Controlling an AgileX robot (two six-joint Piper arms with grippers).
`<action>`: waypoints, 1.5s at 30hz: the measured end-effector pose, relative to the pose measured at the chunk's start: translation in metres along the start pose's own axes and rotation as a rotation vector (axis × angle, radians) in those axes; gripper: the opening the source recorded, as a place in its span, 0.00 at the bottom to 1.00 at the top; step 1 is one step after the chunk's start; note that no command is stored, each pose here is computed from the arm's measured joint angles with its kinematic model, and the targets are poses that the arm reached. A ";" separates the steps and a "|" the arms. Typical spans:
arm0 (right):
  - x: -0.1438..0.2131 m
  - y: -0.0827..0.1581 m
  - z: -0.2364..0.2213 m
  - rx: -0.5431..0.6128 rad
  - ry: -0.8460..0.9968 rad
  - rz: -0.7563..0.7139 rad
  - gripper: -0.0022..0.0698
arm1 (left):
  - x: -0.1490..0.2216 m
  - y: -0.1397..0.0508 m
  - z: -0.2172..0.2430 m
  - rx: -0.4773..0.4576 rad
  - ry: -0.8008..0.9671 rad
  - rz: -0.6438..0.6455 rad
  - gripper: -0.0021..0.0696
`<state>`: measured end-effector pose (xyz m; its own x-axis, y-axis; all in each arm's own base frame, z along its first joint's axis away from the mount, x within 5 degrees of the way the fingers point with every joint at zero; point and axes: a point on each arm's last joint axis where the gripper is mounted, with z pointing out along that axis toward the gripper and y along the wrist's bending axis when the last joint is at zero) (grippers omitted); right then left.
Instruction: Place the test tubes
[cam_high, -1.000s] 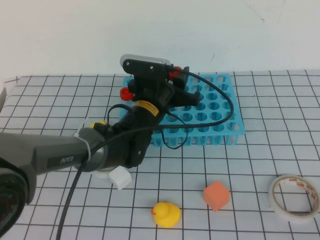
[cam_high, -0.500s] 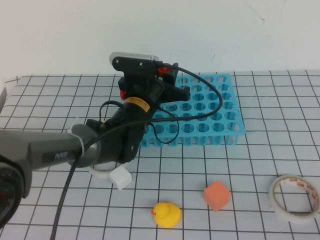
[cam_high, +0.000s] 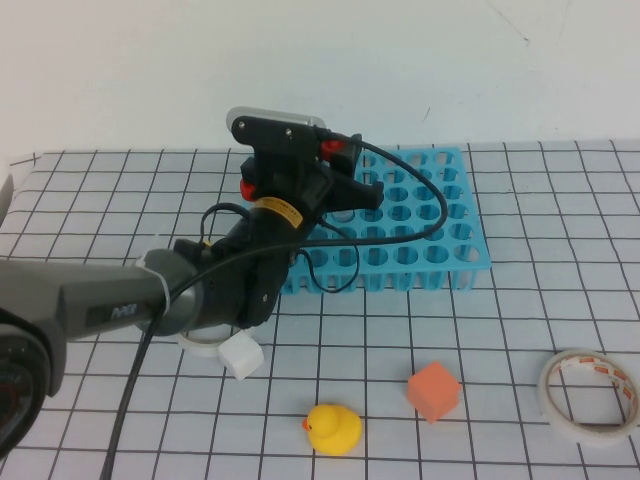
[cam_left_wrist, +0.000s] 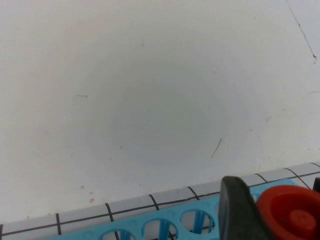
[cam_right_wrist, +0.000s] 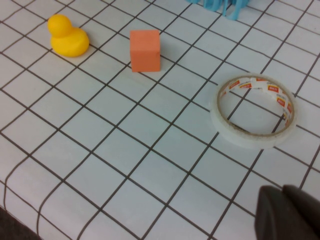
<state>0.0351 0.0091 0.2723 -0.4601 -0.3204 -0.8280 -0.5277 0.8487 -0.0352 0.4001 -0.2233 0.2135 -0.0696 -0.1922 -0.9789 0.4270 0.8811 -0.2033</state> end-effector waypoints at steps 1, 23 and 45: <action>0.000 0.000 0.000 0.000 0.000 0.000 0.03 | 0.001 0.000 0.000 0.000 0.000 0.000 0.38; 0.000 0.000 0.000 0.000 0.000 0.000 0.03 | 0.017 -0.002 0.003 0.047 0.036 0.064 0.38; 0.000 0.000 0.000 0.000 0.000 0.000 0.03 | -0.125 -0.027 -0.045 0.072 -0.194 0.303 0.49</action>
<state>0.0351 0.0091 0.2723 -0.4601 -0.3204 -0.8280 -0.5277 0.8487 -0.0352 0.3567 -0.2042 0.3403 0.2389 -0.0112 -0.9710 0.4649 0.8792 0.1042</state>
